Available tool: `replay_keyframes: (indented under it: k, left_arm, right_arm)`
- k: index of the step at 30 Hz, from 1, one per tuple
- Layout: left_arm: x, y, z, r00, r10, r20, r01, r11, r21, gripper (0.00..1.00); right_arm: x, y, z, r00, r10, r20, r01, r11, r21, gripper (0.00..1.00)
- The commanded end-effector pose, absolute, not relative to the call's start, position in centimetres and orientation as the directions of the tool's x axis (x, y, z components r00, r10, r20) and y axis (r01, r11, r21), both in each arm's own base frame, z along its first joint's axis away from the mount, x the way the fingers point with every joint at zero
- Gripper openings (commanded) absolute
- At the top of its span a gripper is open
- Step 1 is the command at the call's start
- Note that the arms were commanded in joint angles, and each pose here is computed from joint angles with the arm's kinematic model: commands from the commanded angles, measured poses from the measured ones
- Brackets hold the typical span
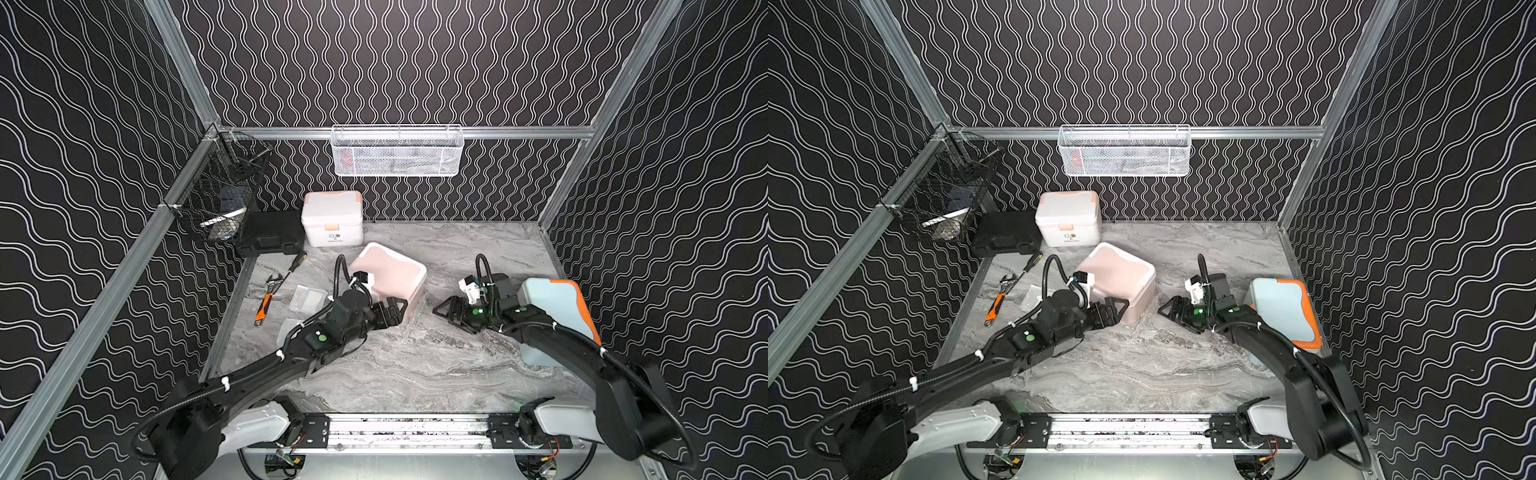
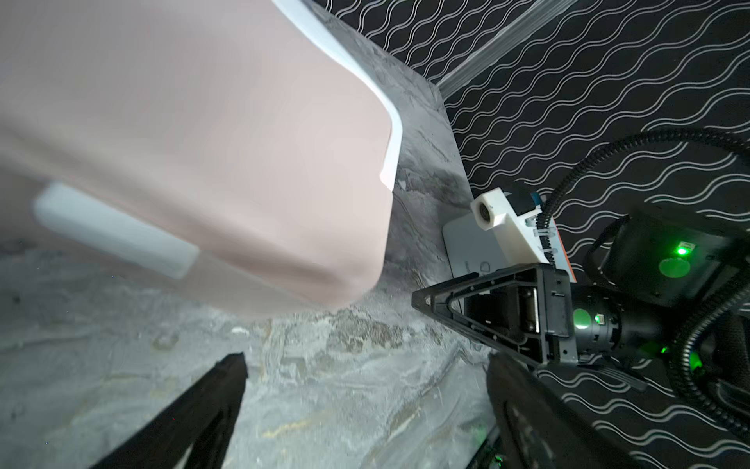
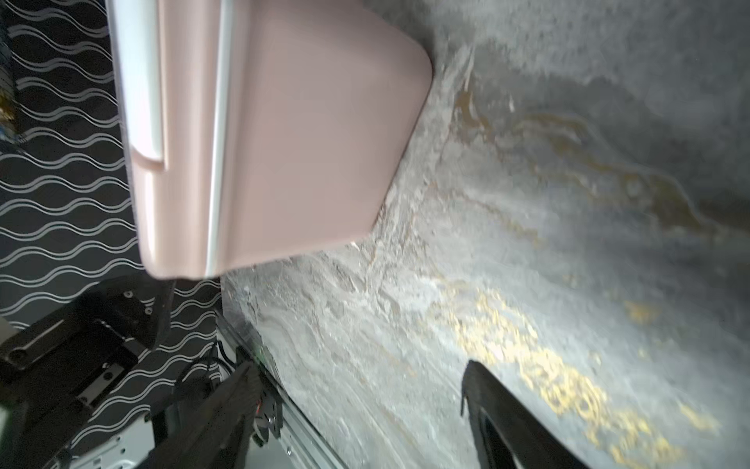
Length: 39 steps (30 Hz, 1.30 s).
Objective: Open first aid kits and take out gauze
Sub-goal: Move the first aid kit to the center of the board, then adjust the first aid kit at the center of the board.
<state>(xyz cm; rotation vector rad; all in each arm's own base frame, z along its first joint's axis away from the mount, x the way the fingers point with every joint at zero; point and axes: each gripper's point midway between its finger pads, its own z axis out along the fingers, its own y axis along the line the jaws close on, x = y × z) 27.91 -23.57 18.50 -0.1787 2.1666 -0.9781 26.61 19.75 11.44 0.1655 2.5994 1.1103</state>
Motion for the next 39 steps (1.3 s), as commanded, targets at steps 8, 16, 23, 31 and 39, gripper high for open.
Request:
replay_keyframes:
  k: [8, 16, 23, 31, 39]
  left_arm:
    - [24.9, -17.7, 19.8, -0.697, -0.395, -0.599, 0.050, 0.806, -0.590, 0.99]
    - [31.7, -14.3, 22.0, -0.709, -0.430, -0.559, -0.028, 0.809, -0.587, 0.99]
    - [36.7, -12.0, 22.0, -0.717, -0.481, -0.504, -0.067, 0.767, -0.638, 0.99]
    - [40.6, -12.1, 19.4, -0.760, -0.498, -0.417, -0.088, 0.715, -0.694, 0.99]
    - [40.3, -14.5, 17.3, -0.810, -0.450, -0.376, -0.056, 0.698, -0.714, 0.99]
  right_arm:
    - [27.3, 18.7, 16.1, -0.923, 0.222, -0.314, -0.048, 0.744, 0.667, 0.87]
    - [35.8, 22.7, 20.9, -0.891, 0.186, -0.415, -0.177, 0.700, 0.692, 0.91]
    - [41.7, 26.3, 21.6, -0.879, 0.114, -0.464, -0.283, 0.658, 0.698, 0.91]
    - [44.3, 30.1, 18.7, -0.906, -0.003, -0.423, -0.336, 0.611, 0.716, 0.90]
    - [38.9, 32.3, 16.3, -0.924, -0.128, -0.359, -0.357, 0.619, 0.699, 0.88]
